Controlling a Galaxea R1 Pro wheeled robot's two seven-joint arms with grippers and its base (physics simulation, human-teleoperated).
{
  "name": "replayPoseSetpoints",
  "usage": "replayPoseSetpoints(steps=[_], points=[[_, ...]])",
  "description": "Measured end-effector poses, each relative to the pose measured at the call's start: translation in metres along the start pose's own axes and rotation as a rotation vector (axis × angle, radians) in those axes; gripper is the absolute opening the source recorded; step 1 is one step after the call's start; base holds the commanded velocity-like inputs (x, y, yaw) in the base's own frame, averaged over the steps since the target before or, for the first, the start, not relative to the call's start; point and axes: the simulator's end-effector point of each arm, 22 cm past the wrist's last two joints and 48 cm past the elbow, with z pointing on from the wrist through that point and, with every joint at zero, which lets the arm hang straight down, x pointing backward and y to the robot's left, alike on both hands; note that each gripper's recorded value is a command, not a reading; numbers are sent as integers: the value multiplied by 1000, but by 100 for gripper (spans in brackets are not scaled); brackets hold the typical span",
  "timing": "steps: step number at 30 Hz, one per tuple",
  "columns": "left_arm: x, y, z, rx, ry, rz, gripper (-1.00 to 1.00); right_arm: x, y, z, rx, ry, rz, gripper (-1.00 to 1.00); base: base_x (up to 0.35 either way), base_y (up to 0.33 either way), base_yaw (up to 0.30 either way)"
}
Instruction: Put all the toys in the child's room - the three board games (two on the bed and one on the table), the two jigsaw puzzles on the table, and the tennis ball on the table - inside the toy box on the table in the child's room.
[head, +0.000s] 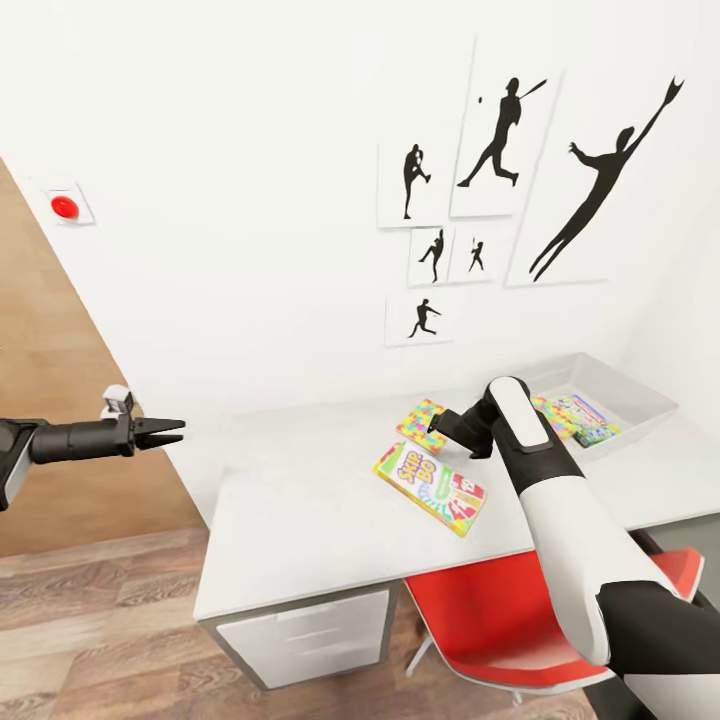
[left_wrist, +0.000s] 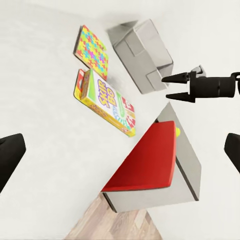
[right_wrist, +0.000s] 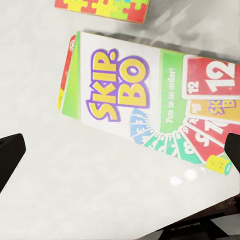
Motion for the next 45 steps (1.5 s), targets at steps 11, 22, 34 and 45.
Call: replayPoseSetpoints(steps=[11,22,34,45], points=[[0,0,-1,-1,0,6,100,0,0,0,-1,0,1,100,101,64,-48],[0,0,-1,-1,0,8,100,1,1,0,-2,0,-1,100,29,73,-141],[0,0,-1,-1,-1,9,100,1,1,0,-2,0,-1,100,83,40,-91],[-3,-1,-3,2,-13,9,100,1,2,0,-1,1,-3,100,105,25,-3]])
